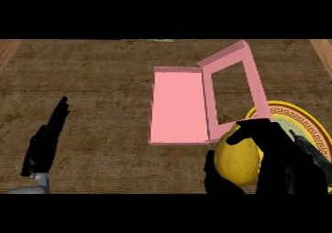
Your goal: Pick the lemon from the plate and place it in the cardboard box
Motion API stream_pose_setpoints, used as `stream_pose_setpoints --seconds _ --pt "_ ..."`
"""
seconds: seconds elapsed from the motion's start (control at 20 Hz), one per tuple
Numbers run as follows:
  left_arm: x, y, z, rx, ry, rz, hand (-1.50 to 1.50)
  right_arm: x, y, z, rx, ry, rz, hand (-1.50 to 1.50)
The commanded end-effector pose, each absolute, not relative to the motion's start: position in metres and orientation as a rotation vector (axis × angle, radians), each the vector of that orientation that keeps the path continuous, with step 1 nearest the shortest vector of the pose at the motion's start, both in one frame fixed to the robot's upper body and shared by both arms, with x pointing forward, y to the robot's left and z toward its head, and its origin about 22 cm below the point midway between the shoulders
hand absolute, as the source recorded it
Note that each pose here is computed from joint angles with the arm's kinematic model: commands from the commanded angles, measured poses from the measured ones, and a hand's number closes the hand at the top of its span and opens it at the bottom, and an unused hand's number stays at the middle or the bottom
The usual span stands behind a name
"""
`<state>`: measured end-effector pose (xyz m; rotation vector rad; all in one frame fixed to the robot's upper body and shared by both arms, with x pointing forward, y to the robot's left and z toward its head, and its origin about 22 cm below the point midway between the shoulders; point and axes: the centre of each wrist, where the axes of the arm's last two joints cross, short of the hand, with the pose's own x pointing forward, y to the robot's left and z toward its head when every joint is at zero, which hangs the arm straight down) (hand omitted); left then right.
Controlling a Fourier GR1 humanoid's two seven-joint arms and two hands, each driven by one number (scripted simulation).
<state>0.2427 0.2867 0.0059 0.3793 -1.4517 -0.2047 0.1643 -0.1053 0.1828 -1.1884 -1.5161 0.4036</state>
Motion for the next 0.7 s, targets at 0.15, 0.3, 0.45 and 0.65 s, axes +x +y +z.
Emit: stream_pose_setpoints --seconds 0.15,0.3,0.45,0.65 --pt "0.236 0.296 0.009 0.376 -1.459 -0.217 0.00 0.230 -0.086 0.209 -1.161 -1.424 0.351 1.50" --pt "0.245 0.285 0.027 0.366 -1.458 -0.232 0.00 0.251 -0.074 0.212 -1.158 -1.387 0.362 1.50" --pt "0.246 0.277 0.023 0.349 -1.463 -0.220 0.00 0.290 -0.074 0.219 -1.125 -1.361 0.362 1.50" --pt "0.238 0.277 0.004 0.354 -1.459 -0.215 0.00 0.325 -0.068 0.198 -1.087 -1.298 0.412 1.50"
